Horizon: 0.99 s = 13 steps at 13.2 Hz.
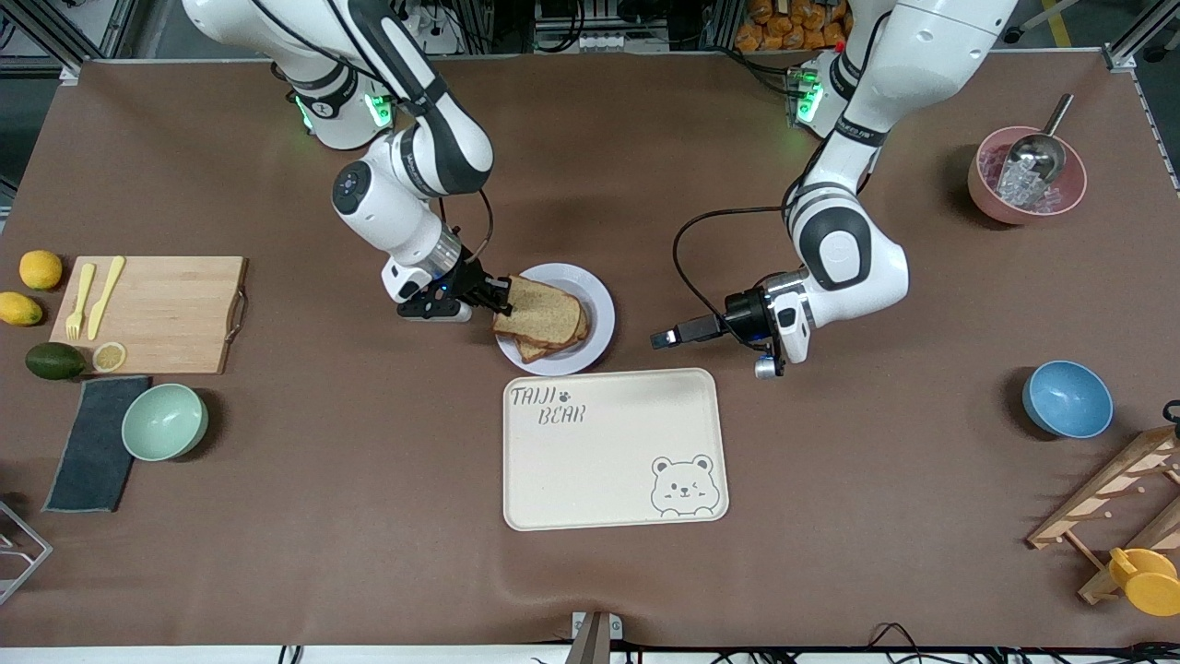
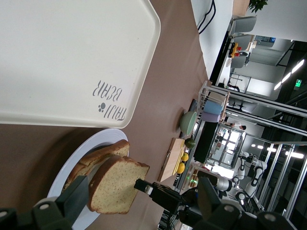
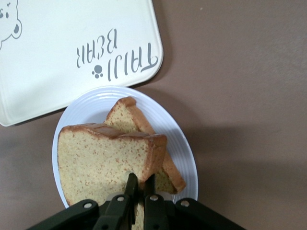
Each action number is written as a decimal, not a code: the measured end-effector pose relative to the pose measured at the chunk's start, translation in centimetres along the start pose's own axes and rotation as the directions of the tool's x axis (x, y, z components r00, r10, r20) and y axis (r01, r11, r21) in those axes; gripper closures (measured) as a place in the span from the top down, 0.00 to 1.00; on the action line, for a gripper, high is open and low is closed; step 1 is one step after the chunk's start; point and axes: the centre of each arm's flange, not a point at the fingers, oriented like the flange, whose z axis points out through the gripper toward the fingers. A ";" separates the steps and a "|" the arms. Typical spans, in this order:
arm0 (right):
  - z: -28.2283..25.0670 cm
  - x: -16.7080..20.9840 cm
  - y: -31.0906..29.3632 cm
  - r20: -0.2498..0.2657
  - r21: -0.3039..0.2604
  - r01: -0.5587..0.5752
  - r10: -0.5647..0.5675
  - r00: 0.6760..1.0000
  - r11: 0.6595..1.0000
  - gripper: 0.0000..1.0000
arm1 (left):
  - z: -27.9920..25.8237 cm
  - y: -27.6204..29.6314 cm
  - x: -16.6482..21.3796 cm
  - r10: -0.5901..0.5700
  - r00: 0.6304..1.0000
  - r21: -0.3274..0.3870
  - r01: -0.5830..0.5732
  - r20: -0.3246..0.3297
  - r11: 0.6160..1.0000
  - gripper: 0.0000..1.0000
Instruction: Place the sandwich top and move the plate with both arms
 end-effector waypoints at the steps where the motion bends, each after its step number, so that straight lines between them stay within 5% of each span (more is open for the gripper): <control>1: 0.1 -0.2 -0.1 0.002 0.000 0.002 -0.002 1.000 1.000 0.09 | 0.0 0.0 0.0 0.000 1.000 0.000 0.000 0.000 1.000 1.00; 10: 0.7 -0.4 0.2 0.008 0.000 -0.023 0.023 1.000 1.000 0.11 | -0.1 0.2 0.0 0.003 1.000 -0.002 -0.003 -0.002 1.000 1.00; 13: 0.6 -0.2 0.0 0.004 0.010 -0.046 0.046 0.999 0.999 0.32 | -0.3 0.2 0.2 0.002 1.000 -0.003 -0.002 -0.006 1.000 1.00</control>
